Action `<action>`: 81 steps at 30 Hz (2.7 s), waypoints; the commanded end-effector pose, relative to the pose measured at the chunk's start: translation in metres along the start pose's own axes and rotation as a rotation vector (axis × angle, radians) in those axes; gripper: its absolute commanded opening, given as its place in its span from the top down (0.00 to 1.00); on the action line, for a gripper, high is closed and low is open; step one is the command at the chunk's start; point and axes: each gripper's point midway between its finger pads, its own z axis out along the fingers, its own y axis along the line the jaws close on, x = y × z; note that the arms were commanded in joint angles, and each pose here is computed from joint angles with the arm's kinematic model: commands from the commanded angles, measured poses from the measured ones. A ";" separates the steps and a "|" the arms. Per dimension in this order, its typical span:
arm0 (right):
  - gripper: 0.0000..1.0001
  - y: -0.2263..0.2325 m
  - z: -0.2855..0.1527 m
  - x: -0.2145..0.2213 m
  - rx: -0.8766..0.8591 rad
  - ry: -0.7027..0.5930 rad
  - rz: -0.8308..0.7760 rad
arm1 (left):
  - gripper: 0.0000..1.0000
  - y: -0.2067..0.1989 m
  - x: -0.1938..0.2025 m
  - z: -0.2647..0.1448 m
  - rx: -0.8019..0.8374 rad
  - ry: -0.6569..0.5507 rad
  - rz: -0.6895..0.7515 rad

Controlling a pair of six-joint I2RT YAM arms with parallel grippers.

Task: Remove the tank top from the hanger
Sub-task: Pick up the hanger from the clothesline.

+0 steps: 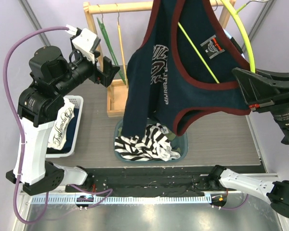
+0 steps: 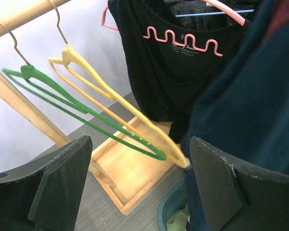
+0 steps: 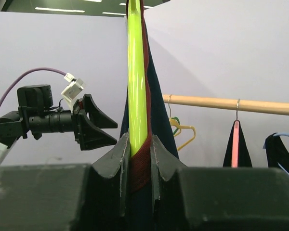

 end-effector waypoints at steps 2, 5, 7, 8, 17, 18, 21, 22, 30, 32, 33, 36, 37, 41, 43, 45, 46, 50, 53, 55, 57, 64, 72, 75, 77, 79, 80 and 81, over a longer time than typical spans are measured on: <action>0.99 0.015 0.000 -0.047 -0.065 -0.131 0.051 | 0.13 -0.001 -0.014 -0.010 0.006 -0.053 0.012; 0.99 0.017 -0.006 -0.054 -0.076 -0.137 0.062 | 0.13 -0.003 -0.013 -0.011 0.018 -0.051 0.010; 0.99 0.019 -0.012 -0.061 -0.089 -0.151 0.073 | 0.13 -0.005 -0.012 -0.011 0.026 -0.052 0.007; 0.99 0.022 -0.016 -0.068 -0.104 -0.166 0.082 | 0.13 -0.005 -0.012 -0.010 0.030 -0.049 0.005; 0.99 0.045 -0.052 -0.124 -0.242 -0.292 0.124 | 0.13 -0.007 -0.011 -0.010 0.039 -0.051 0.003; 0.99 0.044 -0.054 -0.125 -0.233 -0.292 0.122 | 0.12 -0.007 -0.011 -0.010 0.039 -0.049 0.003; 0.99 0.041 -0.054 -0.118 -0.220 -0.269 0.119 | 0.13 -0.006 -0.012 -0.011 0.040 -0.055 -0.002; 0.99 0.039 -0.052 -0.115 -0.208 -0.260 0.119 | 0.13 -0.006 -0.013 -0.011 0.040 -0.057 -0.003; 0.99 0.028 -0.036 -0.080 -0.143 -0.165 0.092 | 0.13 -0.005 -0.011 -0.013 0.037 -0.052 -0.001; 0.99 0.026 -0.032 -0.073 -0.133 -0.147 0.086 | 0.13 -0.005 -0.011 -0.014 0.037 -0.053 0.001; 0.99 0.025 -0.030 -0.066 -0.123 -0.127 0.083 | 0.13 -0.006 -0.011 -0.014 0.040 -0.052 0.002; 0.99 0.022 -0.020 -0.045 -0.110 -0.073 0.073 | 0.13 -0.006 -0.012 -0.015 0.039 -0.057 0.003; 0.99 0.022 -0.017 -0.039 -0.108 -0.059 0.071 | 0.13 -0.006 -0.013 -0.015 0.039 -0.058 0.004; 0.99 0.013 -0.001 -0.025 -0.058 -0.033 0.042 | 0.13 -0.006 -0.014 -0.016 0.038 -0.063 0.004; 0.99 0.012 0.001 -0.025 -0.053 -0.032 0.033 | 0.13 -0.005 -0.015 -0.018 0.033 -0.065 0.007; 0.99 0.013 0.004 -0.019 -0.058 -0.018 0.030 | 0.13 -0.004 -0.015 -0.019 0.029 -0.064 0.010; 0.99 0.014 0.004 -0.017 -0.063 -0.011 0.032 | 0.13 -0.004 -0.017 -0.022 0.027 -0.070 0.017; 0.99 0.013 0.003 0.015 -0.066 0.076 0.026 | 0.13 -0.005 -0.016 -0.026 0.029 -0.066 0.029; 0.99 0.021 -0.003 0.046 -0.118 0.168 0.032 | 0.14 -0.003 -0.017 -0.029 0.024 -0.067 0.046; 0.99 0.028 -0.008 0.064 -0.160 0.232 0.045 | 0.15 -0.005 -0.019 -0.034 0.033 -0.072 0.057; 0.99 0.028 -0.015 0.095 -0.161 0.330 0.054 | 0.15 -0.008 -0.020 -0.040 0.046 -0.075 0.079; 0.99 0.034 -0.045 0.146 -0.218 0.497 0.069 | 0.06 -0.056 0.001 -0.081 0.330 -0.022 0.222; 0.99 0.058 -0.056 0.170 -0.367 0.614 0.096 | 0.02 -0.107 0.014 -0.092 0.653 -0.028 0.193; 0.99 0.063 -0.052 0.176 -0.398 0.632 0.106 | 0.02 -0.118 0.017 -0.084 0.744 -0.024 0.156; 0.99 0.066 -0.051 0.177 -0.414 0.637 0.110 | 0.03 -0.122 0.016 -0.078 0.780 -0.024 0.131; 0.99 0.068 -0.049 0.179 -0.430 0.639 0.114 | 0.04 -0.129 0.016 -0.077 0.839 -0.031 0.114; 0.99 0.069 -0.048 0.178 -0.434 0.635 0.116 | 0.05 -0.130 0.017 -0.076 0.854 -0.029 0.108; 0.99 0.070 -0.047 0.178 -0.440 0.632 0.115 | 0.06 -0.132 0.016 -0.076 0.868 -0.032 0.107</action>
